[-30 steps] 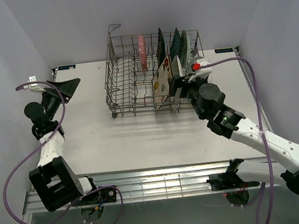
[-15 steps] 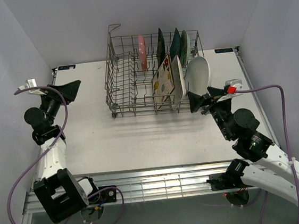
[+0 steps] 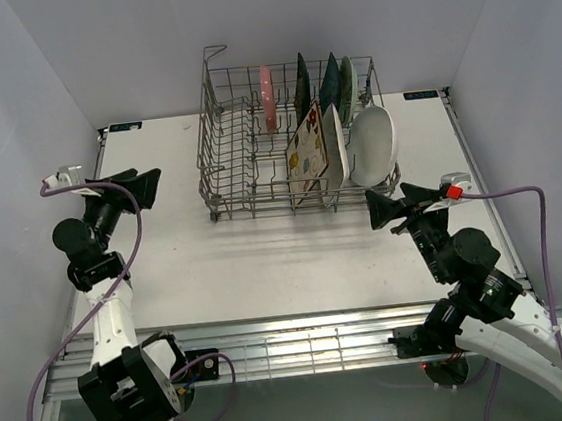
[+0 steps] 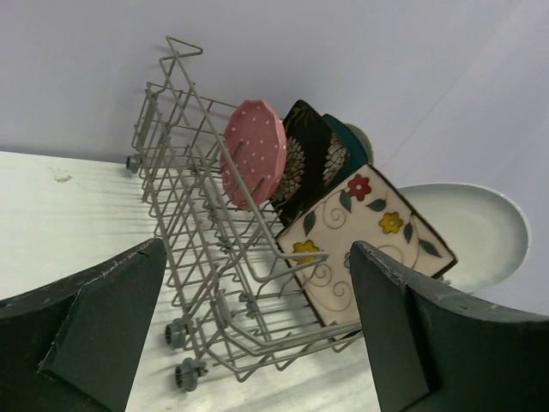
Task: Load the plates into the dish rack
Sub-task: Reset both arms
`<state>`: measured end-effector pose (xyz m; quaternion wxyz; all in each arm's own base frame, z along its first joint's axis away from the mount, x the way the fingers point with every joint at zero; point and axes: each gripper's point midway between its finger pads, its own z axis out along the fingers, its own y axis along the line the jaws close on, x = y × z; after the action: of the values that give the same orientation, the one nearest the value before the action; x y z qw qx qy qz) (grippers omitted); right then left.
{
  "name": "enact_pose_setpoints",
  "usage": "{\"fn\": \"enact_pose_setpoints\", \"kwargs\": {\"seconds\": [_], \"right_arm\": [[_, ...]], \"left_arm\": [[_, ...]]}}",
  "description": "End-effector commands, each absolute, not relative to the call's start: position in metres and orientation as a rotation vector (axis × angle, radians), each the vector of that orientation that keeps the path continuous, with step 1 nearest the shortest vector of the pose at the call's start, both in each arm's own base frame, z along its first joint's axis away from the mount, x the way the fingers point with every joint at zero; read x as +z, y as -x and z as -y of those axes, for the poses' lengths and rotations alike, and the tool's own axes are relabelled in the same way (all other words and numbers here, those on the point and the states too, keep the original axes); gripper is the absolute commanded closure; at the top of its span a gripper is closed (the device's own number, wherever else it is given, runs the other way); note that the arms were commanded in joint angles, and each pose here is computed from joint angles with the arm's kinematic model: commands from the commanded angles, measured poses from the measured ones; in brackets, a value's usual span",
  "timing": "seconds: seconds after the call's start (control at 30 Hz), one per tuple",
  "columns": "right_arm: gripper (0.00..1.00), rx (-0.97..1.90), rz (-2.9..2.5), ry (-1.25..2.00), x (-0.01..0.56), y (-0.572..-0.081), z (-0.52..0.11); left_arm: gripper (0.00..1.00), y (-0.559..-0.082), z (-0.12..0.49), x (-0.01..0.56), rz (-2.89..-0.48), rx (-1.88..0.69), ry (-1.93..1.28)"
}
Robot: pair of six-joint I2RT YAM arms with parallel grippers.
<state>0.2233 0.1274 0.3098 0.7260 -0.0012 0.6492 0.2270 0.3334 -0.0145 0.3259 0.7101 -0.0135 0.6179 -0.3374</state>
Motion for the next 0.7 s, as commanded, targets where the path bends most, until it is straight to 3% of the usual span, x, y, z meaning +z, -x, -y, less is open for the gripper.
{"fn": "enact_pose_setpoints", "kwargs": {"seconds": [0.0,0.67], "right_arm": [[0.10,0.509,-1.451,-0.030,0.298,-0.224,-0.126],[0.10,0.543,-1.530,-0.146,0.223,-0.214,-0.111]], "left_arm": [[0.02,-0.327,0.013,0.319,-1.364,-0.653,-0.040],[0.02,-0.299,0.002,0.263,-1.415,-0.345,-0.122]]}}
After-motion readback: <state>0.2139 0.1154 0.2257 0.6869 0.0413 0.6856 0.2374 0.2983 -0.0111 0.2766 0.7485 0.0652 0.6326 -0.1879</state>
